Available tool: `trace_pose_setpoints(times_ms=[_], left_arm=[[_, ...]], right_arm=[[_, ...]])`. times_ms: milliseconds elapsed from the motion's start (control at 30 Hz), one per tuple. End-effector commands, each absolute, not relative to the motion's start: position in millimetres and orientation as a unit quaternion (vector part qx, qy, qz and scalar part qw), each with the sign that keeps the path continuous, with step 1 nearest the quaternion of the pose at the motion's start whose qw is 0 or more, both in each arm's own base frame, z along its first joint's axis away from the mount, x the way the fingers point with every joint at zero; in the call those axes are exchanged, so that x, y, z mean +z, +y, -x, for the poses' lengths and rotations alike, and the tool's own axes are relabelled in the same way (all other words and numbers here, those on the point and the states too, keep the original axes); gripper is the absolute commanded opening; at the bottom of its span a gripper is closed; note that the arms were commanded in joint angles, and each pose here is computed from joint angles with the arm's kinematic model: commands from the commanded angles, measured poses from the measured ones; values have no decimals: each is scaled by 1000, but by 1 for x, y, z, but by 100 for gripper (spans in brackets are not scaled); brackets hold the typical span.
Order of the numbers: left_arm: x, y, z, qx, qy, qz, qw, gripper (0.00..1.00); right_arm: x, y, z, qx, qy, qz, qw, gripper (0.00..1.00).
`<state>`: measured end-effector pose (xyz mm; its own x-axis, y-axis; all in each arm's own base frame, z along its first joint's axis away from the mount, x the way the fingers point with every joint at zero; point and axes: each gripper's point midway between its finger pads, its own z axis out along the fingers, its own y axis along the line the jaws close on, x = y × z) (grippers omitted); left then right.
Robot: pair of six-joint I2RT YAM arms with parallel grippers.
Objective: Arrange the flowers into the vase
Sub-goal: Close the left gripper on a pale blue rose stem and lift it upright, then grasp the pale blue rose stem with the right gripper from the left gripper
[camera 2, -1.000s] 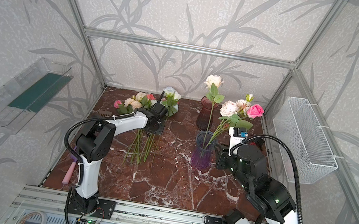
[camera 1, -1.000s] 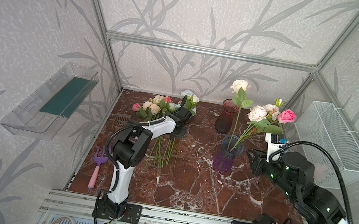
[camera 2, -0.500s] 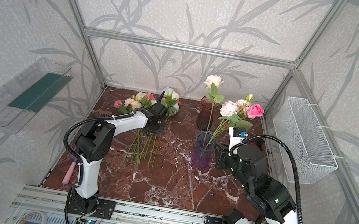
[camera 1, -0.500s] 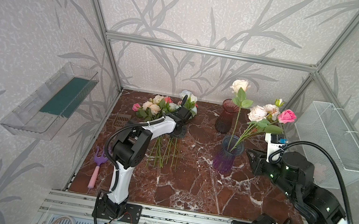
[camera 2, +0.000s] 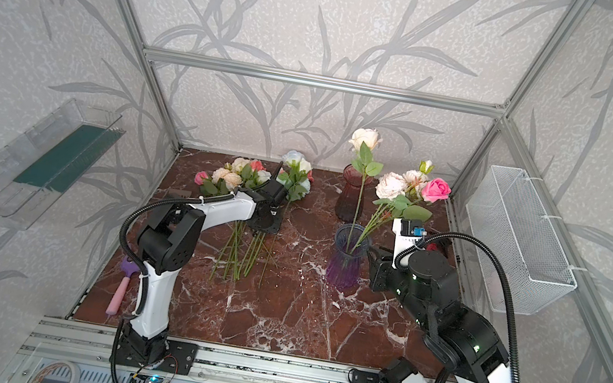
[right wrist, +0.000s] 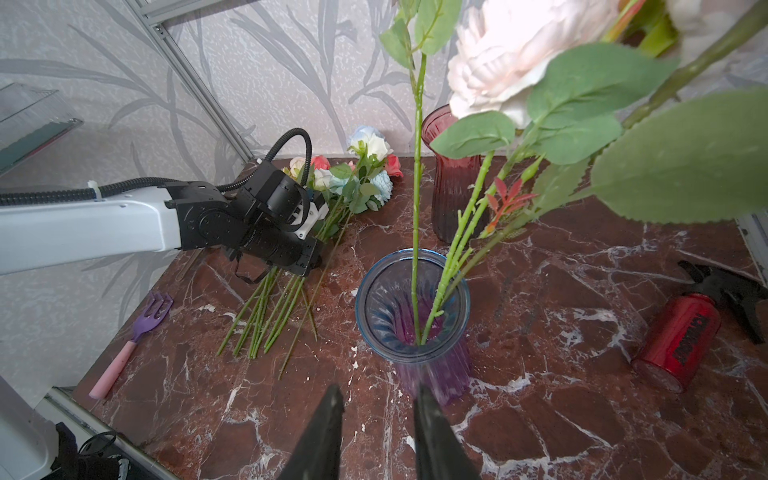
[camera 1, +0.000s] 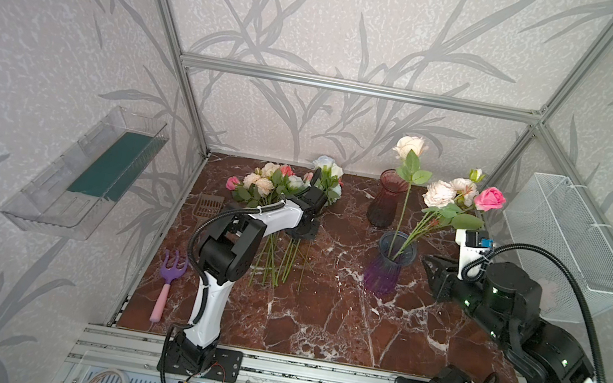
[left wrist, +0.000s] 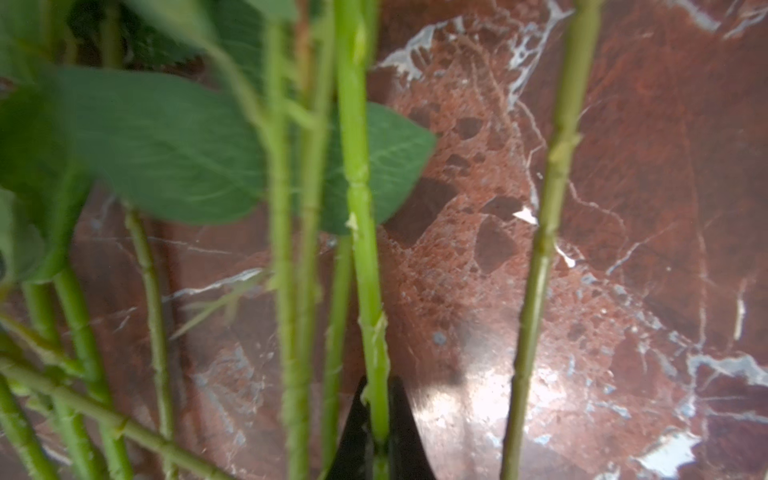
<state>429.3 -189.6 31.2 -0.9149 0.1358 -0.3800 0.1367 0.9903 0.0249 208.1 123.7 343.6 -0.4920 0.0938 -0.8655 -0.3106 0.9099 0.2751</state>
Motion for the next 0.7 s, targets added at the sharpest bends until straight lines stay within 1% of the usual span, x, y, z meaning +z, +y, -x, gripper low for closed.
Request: trace_pose_setpoints(times_ms=[0,100,233,333,367,400,500,667], left_arm=[[104,-191,-435,-20,963,-71,260,0],[155,-183,-433,-27,946,-63,318,0],[202,-170,-424,-34,920,-50,388,0],[228,-167,-415,-49,907,-48,415,0],[236,-172,-410,-68,902,-61,422,0],[247,-185,-405,-103,889,-92,436,0],[284,-212,-383,-208,841,-125,484,0],[334,-250,-329,-323,753,-215,531,0]], right_arm=[[357,123,-203,216,832,62,508,30],[359,125,-204,221,830,63,509,30],[363,133,-206,233,828,68,506,30],[371,141,-207,250,823,76,504,30],[375,145,-207,259,819,82,505,30],[381,150,-207,272,814,89,505,32],[400,164,-204,306,800,104,506,36],[431,186,-202,354,770,127,516,43]])
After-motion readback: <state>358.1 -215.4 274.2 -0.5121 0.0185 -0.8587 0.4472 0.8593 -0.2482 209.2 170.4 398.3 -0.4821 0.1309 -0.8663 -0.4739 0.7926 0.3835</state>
